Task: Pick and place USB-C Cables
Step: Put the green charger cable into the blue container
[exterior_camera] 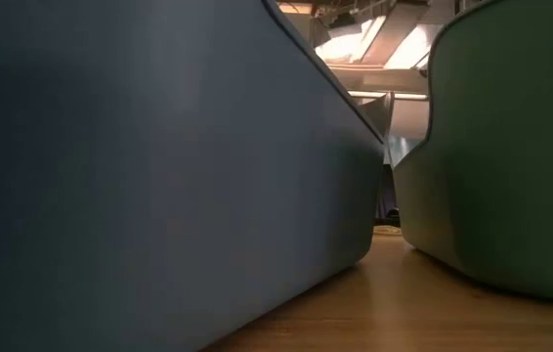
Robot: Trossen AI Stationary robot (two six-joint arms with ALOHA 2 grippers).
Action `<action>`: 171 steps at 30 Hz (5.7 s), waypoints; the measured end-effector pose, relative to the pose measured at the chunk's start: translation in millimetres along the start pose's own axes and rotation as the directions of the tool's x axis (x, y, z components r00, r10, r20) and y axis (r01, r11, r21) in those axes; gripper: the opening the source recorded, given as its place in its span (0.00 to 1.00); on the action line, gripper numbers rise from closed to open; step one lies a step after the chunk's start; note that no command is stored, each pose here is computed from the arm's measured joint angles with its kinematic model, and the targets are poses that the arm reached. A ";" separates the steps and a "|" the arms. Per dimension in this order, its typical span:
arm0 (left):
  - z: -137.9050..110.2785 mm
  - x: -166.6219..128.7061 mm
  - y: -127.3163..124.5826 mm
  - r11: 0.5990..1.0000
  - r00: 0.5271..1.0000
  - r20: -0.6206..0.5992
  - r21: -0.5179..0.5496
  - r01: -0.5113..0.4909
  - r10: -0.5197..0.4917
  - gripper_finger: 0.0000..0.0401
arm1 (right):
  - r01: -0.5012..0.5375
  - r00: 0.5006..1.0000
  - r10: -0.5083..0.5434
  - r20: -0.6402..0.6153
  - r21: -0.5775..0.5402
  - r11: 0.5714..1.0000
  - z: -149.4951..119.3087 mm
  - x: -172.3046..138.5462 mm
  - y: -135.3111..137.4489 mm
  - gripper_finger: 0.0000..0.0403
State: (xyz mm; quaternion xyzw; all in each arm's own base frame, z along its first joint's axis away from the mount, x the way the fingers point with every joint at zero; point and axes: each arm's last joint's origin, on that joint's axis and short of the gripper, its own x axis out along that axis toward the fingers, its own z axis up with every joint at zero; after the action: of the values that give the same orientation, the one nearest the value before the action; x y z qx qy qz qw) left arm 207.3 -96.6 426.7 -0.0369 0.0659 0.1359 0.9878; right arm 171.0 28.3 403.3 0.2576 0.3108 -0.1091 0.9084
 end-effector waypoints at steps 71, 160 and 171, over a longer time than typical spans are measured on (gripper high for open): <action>1.5 52.8 -16.7 0.879 0.894 0.061 -0.166 0.448 -0.444 0.06 | 0.038 0.997 -0.059 -0.052 -0.339 0.940 48.5 22.4 66.3 0.57; -179.3 216.5 -113.5 0.737 0.277 -0.945 -0.312 -0.599 -0.174 0.05 | 0.103 0.947 -0.234 -0.219 -0.484 0.869 22.8 2.4 54.9 0.50; -195.4 225.1 -113.7 0.758 0.247 -0.954 -0.287 -0.586 -0.170 0.04 | 0.095 0.947 -0.232 -0.222 -0.498 0.862 21.4 1.8 56.0 0.50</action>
State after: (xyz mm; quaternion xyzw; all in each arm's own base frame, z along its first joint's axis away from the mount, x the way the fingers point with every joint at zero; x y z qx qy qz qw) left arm 429.7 -164.3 208.2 -0.4113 0.5990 0.2390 0.6441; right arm 203.4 64.1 439.0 0.0088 0.4718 -0.0690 0.8790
